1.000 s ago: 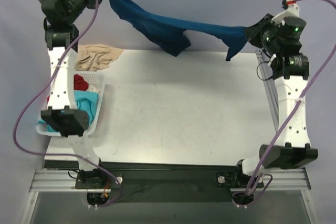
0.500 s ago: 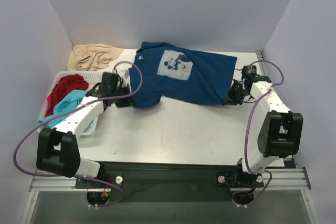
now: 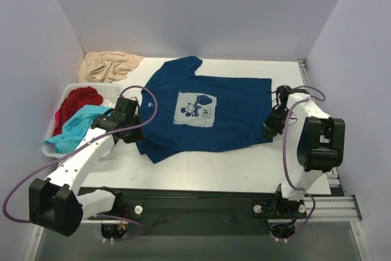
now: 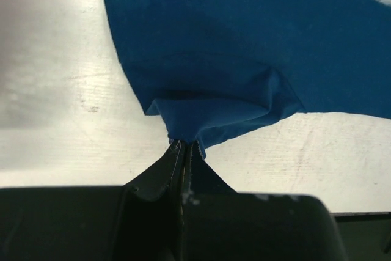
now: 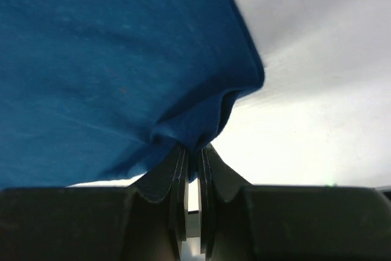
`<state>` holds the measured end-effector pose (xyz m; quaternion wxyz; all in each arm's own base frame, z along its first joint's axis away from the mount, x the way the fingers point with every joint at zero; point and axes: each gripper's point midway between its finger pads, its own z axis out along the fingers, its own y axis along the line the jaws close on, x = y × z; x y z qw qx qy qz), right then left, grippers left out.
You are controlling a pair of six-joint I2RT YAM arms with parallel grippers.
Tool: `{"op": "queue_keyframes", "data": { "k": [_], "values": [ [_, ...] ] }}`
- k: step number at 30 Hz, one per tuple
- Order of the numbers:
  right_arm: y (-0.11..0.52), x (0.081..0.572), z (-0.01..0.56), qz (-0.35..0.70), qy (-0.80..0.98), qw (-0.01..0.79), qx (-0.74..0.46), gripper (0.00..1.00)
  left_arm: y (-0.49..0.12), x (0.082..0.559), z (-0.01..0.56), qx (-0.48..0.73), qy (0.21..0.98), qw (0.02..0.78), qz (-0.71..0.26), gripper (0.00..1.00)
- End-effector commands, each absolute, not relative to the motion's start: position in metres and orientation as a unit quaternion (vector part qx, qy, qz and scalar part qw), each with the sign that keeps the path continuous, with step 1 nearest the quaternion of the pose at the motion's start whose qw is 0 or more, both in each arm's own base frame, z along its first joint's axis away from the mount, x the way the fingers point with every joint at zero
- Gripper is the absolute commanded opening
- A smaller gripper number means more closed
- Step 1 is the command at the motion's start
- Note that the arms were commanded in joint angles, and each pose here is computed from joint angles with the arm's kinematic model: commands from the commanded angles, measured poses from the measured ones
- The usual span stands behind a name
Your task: Fold and stack the t-shirts
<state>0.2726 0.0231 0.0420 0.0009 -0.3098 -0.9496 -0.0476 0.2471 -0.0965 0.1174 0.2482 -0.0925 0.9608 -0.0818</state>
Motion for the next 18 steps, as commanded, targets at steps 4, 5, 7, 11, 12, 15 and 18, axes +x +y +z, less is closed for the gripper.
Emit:
{"op": "queue_keyframes", "data": {
  "k": [4, 5, 7, 11, 12, 15, 18],
  "values": [
    [0.009, 0.25, 0.05, 0.009, -0.945, 0.031, -0.325, 0.0, -0.084, 0.232, 0.119, -0.106, 0.964, 0.238, -0.049, 0.0],
    [0.008, 0.249, 0.05, 0.012, -0.945, 0.029, -0.325, 0.0, -0.083, 0.231, 0.12, -0.107, 0.963, 0.242, -0.05, 0.0],
    [0.004, 0.251, 0.053, 0.021, -0.944, 0.019, -0.329, 0.0, -0.079, 0.233, 0.121, -0.111, 0.961, 0.252, -0.039, 0.0],
    [-0.001, 0.259, 0.058, 0.024, -0.942, 0.002, -0.335, 0.0, -0.081, 0.249, 0.131, -0.112, 0.953, 0.279, -0.042, 0.0],
    [-0.002, 0.263, 0.061, 0.023, -0.941, -0.007, -0.338, 0.0, -0.082, 0.253, 0.135, -0.11, 0.951, 0.284, -0.044, 0.0],
    [-0.007, 0.27, 0.064, 0.021, -0.937, -0.024, -0.348, 0.0, -0.084, 0.263, 0.136, -0.107, 0.949, 0.293, -0.043, 0.0],
    [-0.013, 0.278, 0.066, 0.014, -0.932, -0.038, -0.361, 0.0, -0.087, 0.276, 0.139, -0.105, 0.946, 0.303, -0.044, 0.0]
  ]
}}
